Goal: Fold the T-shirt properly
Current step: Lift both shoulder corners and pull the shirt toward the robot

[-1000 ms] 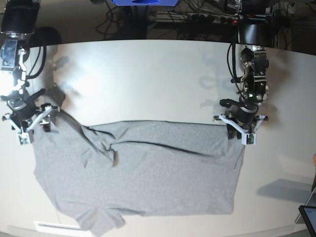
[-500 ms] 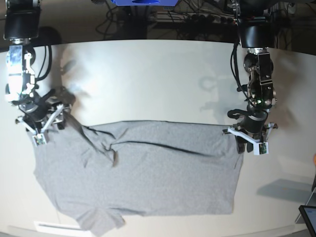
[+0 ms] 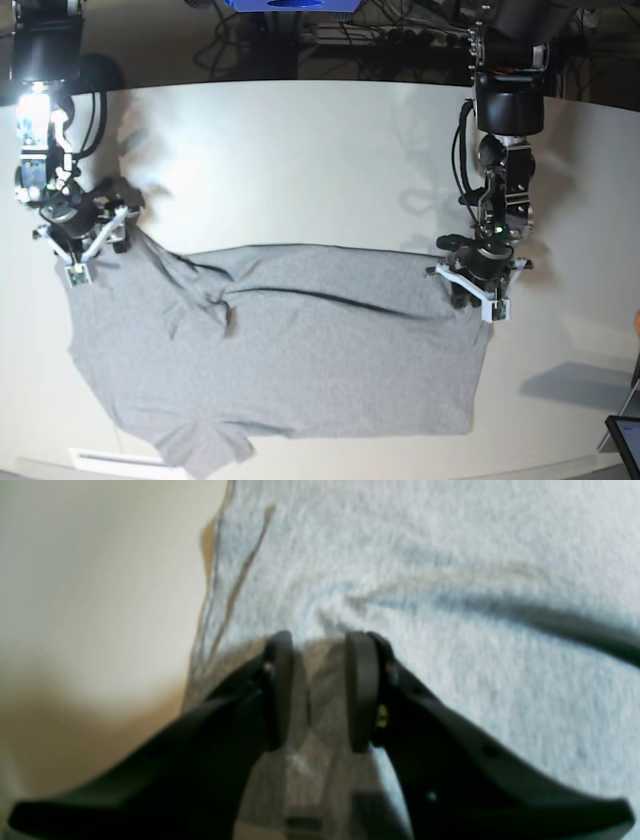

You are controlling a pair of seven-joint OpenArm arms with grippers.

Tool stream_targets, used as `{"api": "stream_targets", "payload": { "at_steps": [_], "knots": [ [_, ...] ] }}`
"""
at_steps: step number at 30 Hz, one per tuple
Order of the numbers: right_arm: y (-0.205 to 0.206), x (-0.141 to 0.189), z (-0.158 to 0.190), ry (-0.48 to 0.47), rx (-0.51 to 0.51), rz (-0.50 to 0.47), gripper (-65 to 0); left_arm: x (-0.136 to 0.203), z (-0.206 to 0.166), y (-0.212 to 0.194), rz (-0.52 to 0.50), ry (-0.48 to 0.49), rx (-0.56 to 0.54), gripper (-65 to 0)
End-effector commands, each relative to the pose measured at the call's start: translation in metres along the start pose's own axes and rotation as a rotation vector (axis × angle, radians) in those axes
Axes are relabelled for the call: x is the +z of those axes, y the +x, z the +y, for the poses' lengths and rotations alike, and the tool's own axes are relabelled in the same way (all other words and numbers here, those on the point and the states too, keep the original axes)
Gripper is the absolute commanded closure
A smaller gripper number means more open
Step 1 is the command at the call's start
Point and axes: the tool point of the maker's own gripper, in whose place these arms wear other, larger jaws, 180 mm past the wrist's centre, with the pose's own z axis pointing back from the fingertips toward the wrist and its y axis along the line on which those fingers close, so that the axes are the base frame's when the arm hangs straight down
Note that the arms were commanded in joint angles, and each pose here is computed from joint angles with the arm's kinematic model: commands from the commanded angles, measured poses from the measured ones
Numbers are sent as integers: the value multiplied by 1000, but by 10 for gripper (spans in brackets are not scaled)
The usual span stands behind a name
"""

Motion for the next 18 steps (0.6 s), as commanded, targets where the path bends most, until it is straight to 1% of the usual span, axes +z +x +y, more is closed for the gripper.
{"api": "stream_targets", "payload": {
  "at_steps": [1, 5, 7, 9, 13, 16, 18],
  "knots": [
    [6, 1, -11, -29, 21, -2, -295, 3, 13, 1, -10, 22, -47, -180],
    [-10, -2, -21, -97, 108, 53, -295, 11, 26, -24, 43, 62, -166, -180],
    [-11, -3, -17, -114, 145, 51, -295, 16, 33, -34, 65, 75, -202, -180],
    [-20, -2, -18, -137, 187, 75, -295, 21, 43, -44, 86, 86, -222, -180],
    [-29, 1, -12, -134, 199, 89, -295, 29, 55, -57, 115, 98, -244, -180],
    [-38, 7, -10, -131, 212, 99, -295, 37, 61, -55, 105, 102, -275, -180],
    [-43, 12, -6, -126, 221, 103, -295, 44, 56, -52, 87, 91, -289, -180]
  ]
}}
